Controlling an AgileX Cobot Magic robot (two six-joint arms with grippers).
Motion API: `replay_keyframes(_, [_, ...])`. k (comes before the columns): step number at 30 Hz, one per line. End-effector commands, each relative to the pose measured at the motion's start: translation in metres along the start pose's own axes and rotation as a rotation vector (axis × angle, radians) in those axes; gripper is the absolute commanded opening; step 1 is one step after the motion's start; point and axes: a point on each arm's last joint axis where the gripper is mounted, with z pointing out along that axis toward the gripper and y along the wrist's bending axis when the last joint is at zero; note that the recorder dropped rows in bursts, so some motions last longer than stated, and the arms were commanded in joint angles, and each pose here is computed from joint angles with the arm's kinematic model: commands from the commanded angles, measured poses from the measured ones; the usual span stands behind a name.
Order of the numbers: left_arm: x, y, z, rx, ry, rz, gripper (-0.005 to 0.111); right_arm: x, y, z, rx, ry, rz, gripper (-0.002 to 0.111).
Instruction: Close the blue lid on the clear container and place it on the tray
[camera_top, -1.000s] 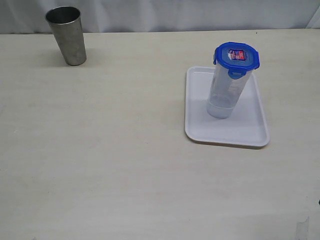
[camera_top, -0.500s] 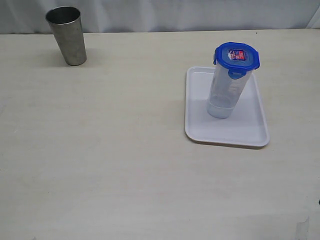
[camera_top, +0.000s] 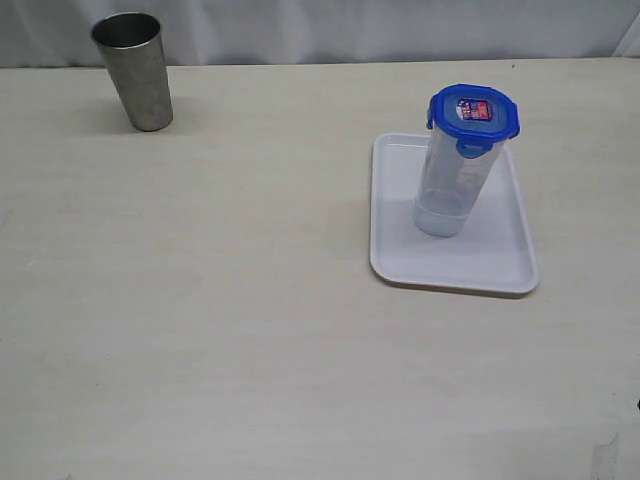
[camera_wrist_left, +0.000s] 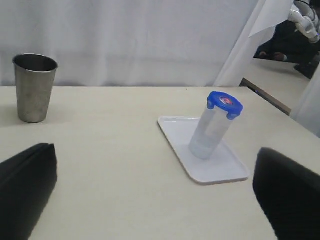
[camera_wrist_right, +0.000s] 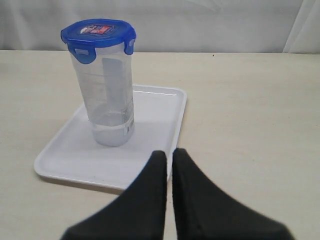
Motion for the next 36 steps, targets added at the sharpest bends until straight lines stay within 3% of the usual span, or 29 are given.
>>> replay_keyframes(1, [-0.006,-0.004,0.002,-0.017,-0.122,0.026,0.105,0.001,0.000,0.000,0.007,-0.003,0.006,0.004])
replay_keyframes(7, [-0.011,-0.005,0.019,-0.030,-0.445,0.270,0.105,0.001,0.000,0.000,0.007,-0.003,0.006,0.004])
replay_keyframes(13, [0.010,0.005,0.039,-0.102,-0.612,0.353,0.105,0.001,0.000,0.000,0.007,-0.003,0.006,0.004])
replay_keyframes(22, [0.059,0.029,0.064,-0.287,-0.584,0.435,0.105,0.001,0.000,0.000,0.007,-0.003,0.006,0.004])
replay_keyframes(30, [0.062,0.037,0.062,-0.429,-0.551,0.446,0.105,0.001,0.000,0.000,0.007,-0.003,0.006,0.004])
replay_keyframes(36, [0.064,0.039,0.063,-0.464,-0.516,0.470,0.105,0.001,0.000,0.000,0.007,-0.003,0.006,0.004])
